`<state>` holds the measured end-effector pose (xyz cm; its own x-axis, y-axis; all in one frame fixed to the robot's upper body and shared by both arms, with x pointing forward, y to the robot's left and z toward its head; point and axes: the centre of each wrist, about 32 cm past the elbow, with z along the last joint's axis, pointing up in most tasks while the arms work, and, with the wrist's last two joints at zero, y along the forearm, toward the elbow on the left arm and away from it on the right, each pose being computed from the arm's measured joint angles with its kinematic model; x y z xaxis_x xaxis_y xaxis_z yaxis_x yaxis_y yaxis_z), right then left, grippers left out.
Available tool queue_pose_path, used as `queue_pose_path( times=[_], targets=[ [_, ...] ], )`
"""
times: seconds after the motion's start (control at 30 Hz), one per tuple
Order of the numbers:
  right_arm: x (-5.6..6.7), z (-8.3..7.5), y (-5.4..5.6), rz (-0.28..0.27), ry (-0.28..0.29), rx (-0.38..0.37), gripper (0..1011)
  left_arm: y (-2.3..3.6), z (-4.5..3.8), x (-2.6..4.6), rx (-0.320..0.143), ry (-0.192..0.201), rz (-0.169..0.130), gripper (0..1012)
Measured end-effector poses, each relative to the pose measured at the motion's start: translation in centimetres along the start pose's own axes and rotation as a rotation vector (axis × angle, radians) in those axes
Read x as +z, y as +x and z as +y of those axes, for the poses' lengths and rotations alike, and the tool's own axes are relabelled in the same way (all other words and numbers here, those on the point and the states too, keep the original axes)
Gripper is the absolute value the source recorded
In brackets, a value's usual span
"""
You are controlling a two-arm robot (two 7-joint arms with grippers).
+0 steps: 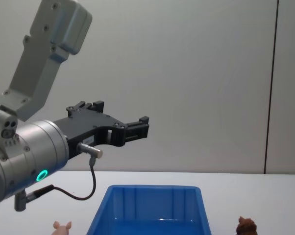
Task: Pick up the two dolls from the table and place them into the box.
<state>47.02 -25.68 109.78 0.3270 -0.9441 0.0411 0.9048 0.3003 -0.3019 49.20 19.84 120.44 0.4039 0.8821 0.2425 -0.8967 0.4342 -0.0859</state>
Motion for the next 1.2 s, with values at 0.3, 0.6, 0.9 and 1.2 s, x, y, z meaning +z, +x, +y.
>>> queue_pose_path(
  times=[0.3,0.6,0.9,1.2],
  targets=[
    [-0.7,0.5,-0.3,0.002,-0.026,0.030,644,0.00,0.00,0.00,0.000,0.000,0.000,1001],
    [-1.0,0.6,-0.5,-0.004,-0.020,0.041,381,0.00,0.00,0.00,0.000,0.000,0.000,1001],
    [-0.5,0.3,-0.8,-0.021,0.020,0.048,298,0.00,0.00,0.00,0.000,0.000,0.000,1001],
    [1.1,-0.3,-1.0,-0.043,0.103,0.035,253,0.00,0.00,0.00,0.000,0.000,0.000,1001]
  ],
)
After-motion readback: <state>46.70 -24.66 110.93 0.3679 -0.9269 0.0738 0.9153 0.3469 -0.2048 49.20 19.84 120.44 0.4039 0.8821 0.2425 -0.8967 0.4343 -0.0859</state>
